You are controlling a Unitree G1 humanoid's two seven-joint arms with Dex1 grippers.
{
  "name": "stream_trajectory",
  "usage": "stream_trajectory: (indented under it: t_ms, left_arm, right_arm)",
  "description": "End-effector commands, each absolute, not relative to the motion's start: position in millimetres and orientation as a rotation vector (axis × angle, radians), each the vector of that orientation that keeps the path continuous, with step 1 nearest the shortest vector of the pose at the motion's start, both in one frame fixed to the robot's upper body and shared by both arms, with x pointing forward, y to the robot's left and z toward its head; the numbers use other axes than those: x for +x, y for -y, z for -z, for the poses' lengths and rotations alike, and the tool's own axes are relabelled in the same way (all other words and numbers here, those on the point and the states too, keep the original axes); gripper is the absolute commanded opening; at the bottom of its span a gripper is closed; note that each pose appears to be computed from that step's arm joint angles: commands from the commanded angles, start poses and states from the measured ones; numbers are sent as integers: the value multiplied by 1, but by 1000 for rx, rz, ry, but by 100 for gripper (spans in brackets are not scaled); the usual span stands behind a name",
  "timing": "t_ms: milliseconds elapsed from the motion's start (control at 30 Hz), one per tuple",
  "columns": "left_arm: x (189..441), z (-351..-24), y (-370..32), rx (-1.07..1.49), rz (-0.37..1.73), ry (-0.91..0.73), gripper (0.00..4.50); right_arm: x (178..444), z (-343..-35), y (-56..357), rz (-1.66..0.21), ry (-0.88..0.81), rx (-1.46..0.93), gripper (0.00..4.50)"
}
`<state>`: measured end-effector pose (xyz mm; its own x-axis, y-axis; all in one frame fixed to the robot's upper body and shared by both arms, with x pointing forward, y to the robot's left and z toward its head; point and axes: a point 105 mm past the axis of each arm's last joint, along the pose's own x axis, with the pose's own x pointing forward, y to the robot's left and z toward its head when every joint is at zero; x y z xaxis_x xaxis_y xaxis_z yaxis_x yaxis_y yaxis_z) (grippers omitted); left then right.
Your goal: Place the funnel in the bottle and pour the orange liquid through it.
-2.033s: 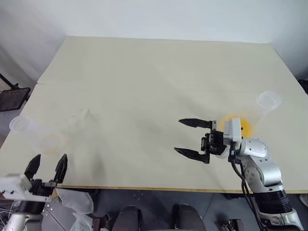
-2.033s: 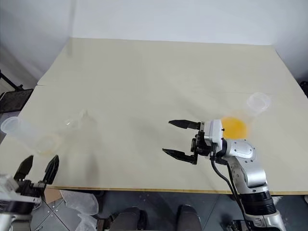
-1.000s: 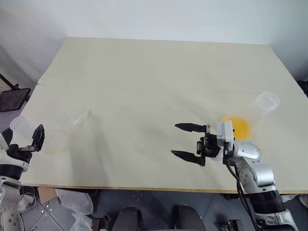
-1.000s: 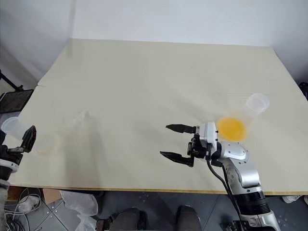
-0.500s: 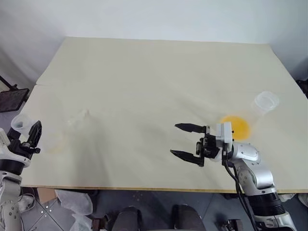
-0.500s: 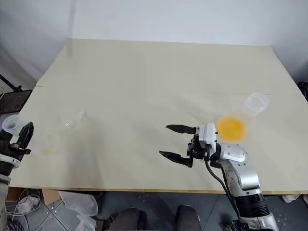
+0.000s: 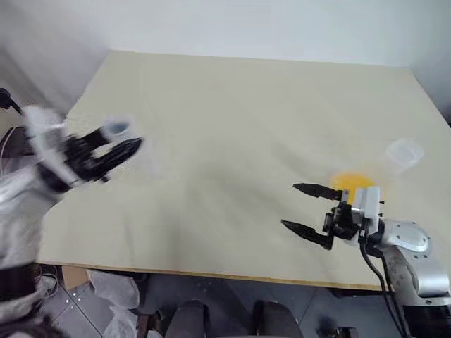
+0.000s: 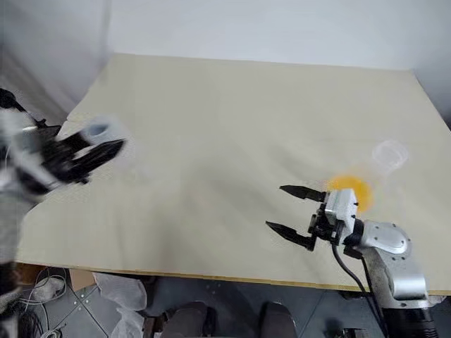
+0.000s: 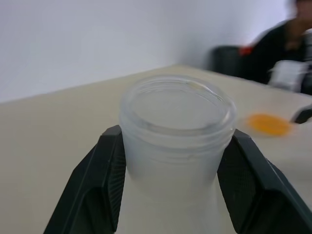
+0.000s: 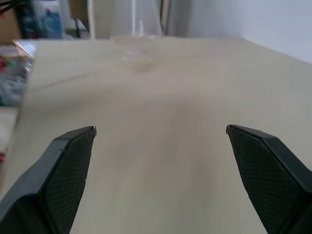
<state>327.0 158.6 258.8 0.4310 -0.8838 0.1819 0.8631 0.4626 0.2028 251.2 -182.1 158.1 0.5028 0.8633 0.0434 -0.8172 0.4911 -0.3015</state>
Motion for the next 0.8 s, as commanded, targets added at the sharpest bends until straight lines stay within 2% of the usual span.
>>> stream_trajectory:
  t_ms: [33,167,367,667,800]
  left_arm:
    - [338,-236,-112,125,1277,224,228]
    - [342,-221,-61,119,1441,218,228]
    - [352,-204,-10,195,1497,257,228]
    - [363,-199,2,248,1495,257,228]
    - [368,-202,0,278,1482,240,361]
  right_arm:
    - [240,-173,196,-932,246,-313,450]
    - [225,-175,203,-835,242,-319,450]
    - [202,-172,204,-709,230,-301,450]
    - [195,-173,201,-637,242,-286,450]
    - [199,-173,198,-642,251,-277,450]
